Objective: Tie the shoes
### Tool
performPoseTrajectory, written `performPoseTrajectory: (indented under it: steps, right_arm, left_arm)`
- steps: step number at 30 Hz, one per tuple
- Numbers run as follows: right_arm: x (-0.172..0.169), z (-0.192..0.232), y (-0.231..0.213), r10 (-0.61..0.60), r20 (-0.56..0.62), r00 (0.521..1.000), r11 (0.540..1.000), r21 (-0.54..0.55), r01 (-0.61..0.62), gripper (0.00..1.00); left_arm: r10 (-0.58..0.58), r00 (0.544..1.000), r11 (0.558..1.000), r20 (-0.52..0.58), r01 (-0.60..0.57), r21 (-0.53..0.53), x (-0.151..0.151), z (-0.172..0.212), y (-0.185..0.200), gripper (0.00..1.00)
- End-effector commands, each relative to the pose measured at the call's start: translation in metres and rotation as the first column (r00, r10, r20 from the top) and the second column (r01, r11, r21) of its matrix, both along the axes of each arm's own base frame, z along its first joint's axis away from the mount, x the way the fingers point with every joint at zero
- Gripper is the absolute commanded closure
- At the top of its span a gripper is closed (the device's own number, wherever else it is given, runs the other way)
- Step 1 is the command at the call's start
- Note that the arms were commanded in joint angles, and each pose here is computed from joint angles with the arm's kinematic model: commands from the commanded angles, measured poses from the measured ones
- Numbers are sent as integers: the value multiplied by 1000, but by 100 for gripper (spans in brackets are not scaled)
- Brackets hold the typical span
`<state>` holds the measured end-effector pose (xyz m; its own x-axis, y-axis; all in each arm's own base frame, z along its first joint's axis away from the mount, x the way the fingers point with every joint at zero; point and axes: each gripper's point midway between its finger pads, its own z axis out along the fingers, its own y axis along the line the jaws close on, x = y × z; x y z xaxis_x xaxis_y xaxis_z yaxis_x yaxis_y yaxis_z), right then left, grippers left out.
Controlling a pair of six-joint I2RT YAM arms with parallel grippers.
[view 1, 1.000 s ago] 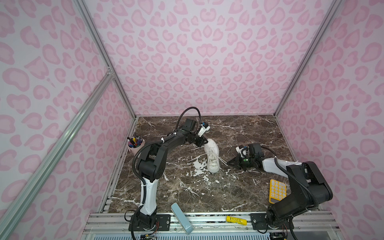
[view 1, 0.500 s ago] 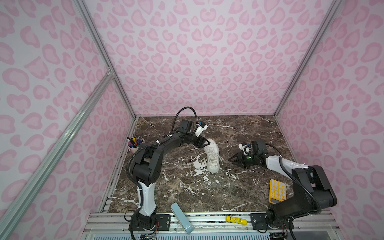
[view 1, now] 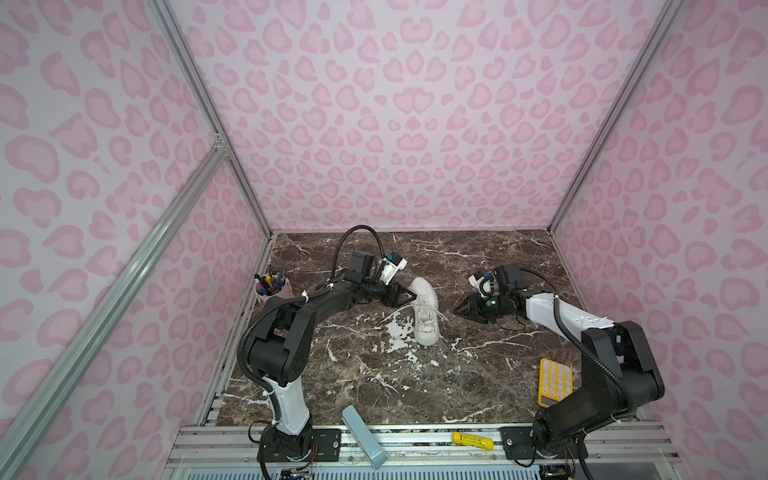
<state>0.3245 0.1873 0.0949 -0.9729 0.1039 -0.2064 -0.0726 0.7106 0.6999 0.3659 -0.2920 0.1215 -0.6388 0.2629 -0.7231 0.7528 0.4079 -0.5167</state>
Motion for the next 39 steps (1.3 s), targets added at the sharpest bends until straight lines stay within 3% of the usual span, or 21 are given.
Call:
performPoseTrajectory:
  steps: [1, 9, 11, 14, 18, 34, 36, 39]
  right_arm:
    - [1, -2, 10, 37, 1, 999, 999, -39, -37, 69]
    - [20, 5, 43, 87, 21, 996, 995, -47, -86, 73]
    - [23, 8, 47, 87, 28, 996, 995, -41, -86, 73]
    - [23, 9, 50, 90, 30, 996, 995, -33, -89, 74]
    - [21, 5, 55, 107, 20, 994, 994, -32, -106, 77]
    - [22, 5, 69, 124, 19, 992, 992, -19, -123, 78]
    - [22, 6, 71, 124, 20, 992, 992, -17, -123, 78]
    - [22, 5, 74, 123, 21, 992, 992, -14, -123, 78]
  left_arm:
    - [-37, 999, 998, -9, 37, -45, -8, 1, -3, 44]
    - [-52, 996, 998, -76, 49, -38, -11, -19, -10, 51]
    - [-29, 998, 999, -62, 27, -40, -13, -19, -8, 42]
    - [-33, 998, 999, -44, 31, -38, -20, -20, -4, 39]
    - [-65, 995, 997, -71, 63, -39, -17, -24, -11, 50]
    - [-109, 989, 994, -97, 105, -39, -13, -33, -26, 60]
    - [-111, 989, 994, -95, 108, -36, -14, -33, -26, 60]
    - [-109, 989, 994, -97, 106, -30, -14, -33, -25, 52]
